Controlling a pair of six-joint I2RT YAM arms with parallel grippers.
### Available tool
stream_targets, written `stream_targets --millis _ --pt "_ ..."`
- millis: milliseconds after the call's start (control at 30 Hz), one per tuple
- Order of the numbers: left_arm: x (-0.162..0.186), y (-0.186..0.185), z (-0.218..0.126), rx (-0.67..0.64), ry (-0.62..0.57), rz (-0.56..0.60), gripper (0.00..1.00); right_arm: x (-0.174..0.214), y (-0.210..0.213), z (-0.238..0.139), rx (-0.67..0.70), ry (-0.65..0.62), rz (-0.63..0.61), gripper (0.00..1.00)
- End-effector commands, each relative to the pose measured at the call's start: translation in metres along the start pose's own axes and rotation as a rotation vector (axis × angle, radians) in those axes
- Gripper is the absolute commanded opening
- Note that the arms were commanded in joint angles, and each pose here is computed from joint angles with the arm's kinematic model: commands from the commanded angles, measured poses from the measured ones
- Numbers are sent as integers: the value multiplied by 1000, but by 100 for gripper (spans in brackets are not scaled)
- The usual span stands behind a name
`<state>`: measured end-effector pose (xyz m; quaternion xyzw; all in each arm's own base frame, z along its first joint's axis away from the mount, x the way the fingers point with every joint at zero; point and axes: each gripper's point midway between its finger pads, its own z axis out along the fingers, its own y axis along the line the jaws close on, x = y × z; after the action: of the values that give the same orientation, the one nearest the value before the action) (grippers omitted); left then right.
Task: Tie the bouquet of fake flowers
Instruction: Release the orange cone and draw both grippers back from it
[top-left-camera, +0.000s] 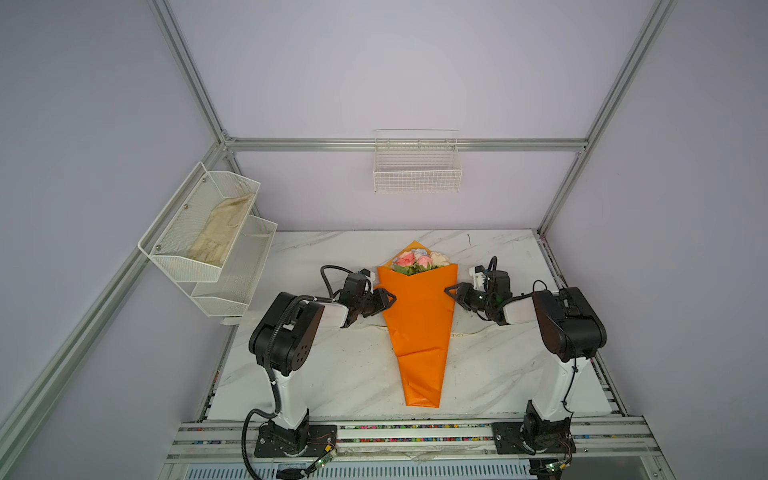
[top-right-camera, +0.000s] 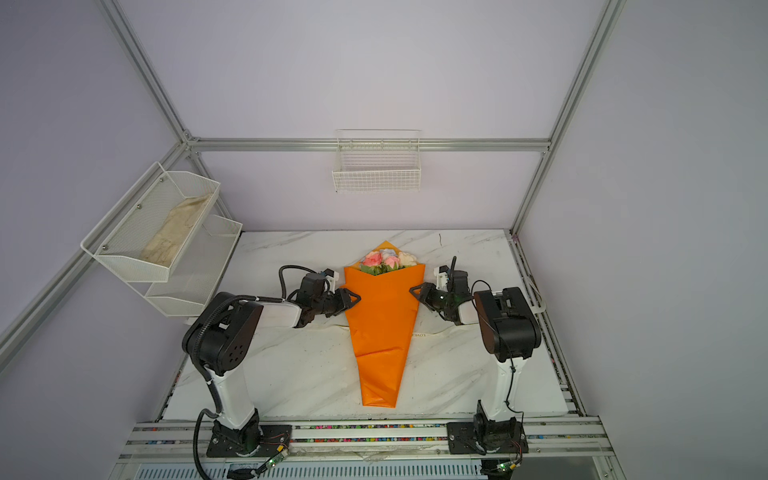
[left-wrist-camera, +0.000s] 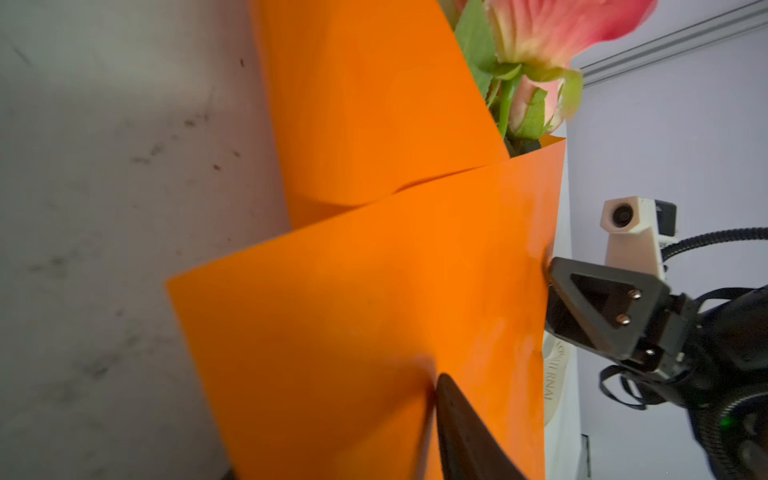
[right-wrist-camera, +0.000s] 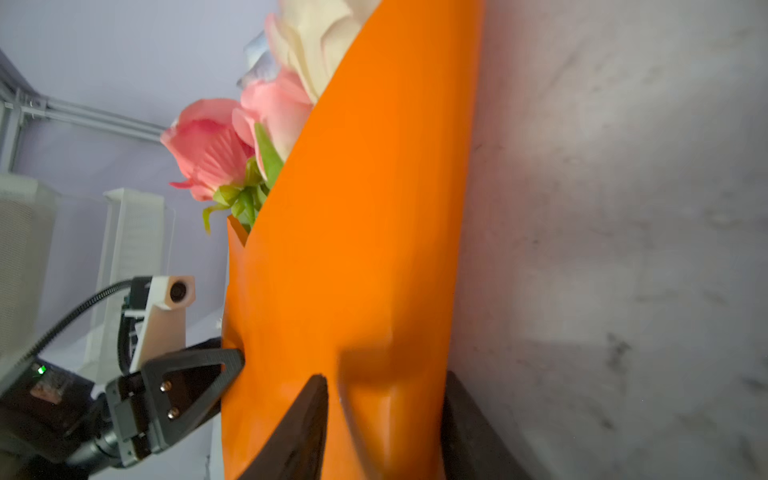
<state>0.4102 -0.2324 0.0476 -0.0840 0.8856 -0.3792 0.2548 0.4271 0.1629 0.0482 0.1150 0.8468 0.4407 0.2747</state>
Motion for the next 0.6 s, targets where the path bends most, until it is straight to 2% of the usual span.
stream_targets --millis 0,67,167,267,367,467,567 --pt "-16 -14 -17 -11 -46 52 55 1 -16 -19 109 -17 39 54" --pt "-15 -13 -24 -32 -49 47 63 -2 -17 -31 145 -48 42 59" --pt "-13 -9 -38 -68 -65 46 69 -9 -30 -54 275 -99 48 65" --pt "-12 -1 -56 -134 -93 29 86 -17 -44 -82 425 -159 49 70" --pt "-14 9 -82 -227 -147 13 97 -27 -39 -111 505 -240 21 75" --pt "-15 27 -112 -366 -190 -30 100 -37 -27 -138 546 -325 -1 77" --pt "-11 59 -143 -553 -236 -132 100 -47 -10 -160 565 -393 -30 77"
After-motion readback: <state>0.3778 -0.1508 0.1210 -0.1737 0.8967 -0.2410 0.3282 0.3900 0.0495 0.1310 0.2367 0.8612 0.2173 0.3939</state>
